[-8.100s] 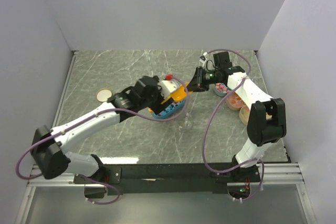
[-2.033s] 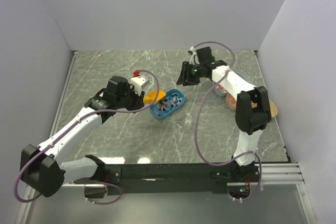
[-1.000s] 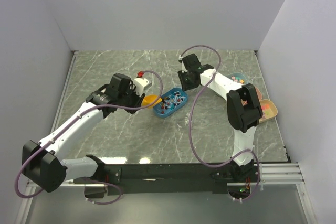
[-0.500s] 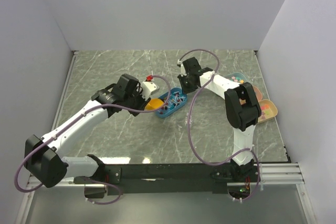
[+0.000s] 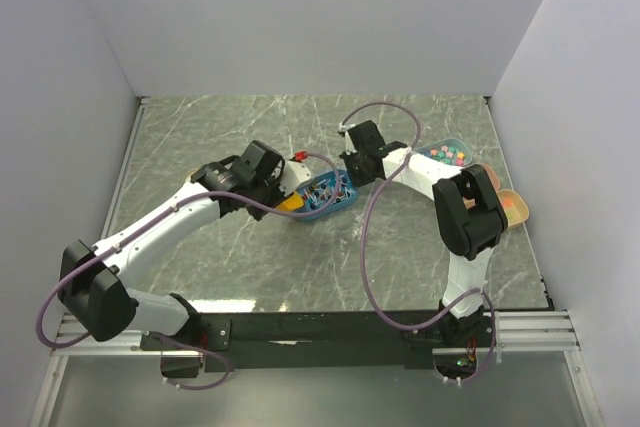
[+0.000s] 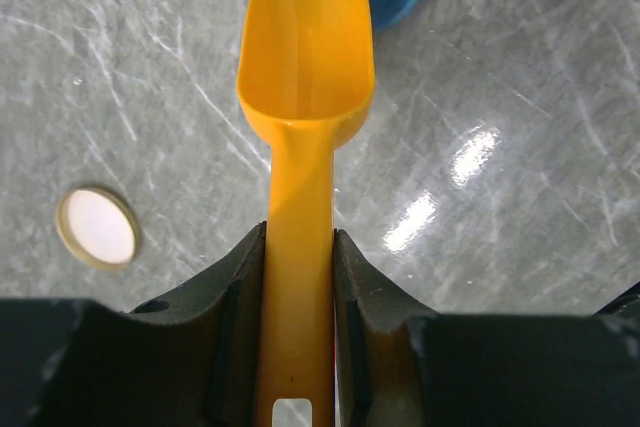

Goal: Pack the candies
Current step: Scoop the fake candies from the storage box.

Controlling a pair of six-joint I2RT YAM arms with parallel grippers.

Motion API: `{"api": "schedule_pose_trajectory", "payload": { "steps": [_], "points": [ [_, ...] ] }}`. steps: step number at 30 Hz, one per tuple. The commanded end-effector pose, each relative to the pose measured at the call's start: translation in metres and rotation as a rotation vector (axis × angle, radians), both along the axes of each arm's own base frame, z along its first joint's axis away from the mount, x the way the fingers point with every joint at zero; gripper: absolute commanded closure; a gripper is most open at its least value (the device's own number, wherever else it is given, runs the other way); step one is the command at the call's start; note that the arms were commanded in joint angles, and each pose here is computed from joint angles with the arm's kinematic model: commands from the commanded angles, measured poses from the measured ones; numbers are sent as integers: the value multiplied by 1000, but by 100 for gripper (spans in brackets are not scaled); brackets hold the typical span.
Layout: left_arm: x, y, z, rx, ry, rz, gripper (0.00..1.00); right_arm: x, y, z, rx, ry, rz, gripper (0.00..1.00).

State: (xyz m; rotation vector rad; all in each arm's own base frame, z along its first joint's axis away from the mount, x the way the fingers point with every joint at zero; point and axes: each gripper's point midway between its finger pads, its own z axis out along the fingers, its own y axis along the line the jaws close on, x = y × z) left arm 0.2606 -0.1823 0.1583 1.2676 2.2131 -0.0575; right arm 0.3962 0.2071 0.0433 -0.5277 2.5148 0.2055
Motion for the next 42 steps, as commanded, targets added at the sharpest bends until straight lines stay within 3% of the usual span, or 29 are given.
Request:
{"api": "schedule_pose_trajectory", "payload": {
  "steps": [1,9,26,42],
  "points": [
    [11,0,20,38,-57,-24,99,6,5,28,-12,-110,5,100],
    [5,-7,14,144,-14,-87,99,4,5,31,-57,-165,17,100],
    [14,2,22,390,-76,-92,99,0,9,34,-88,-204,34,100],
    [17,-22,0,395,-40,-152,99,-2,21,35,-40,-211,56,100]
  ]
}}
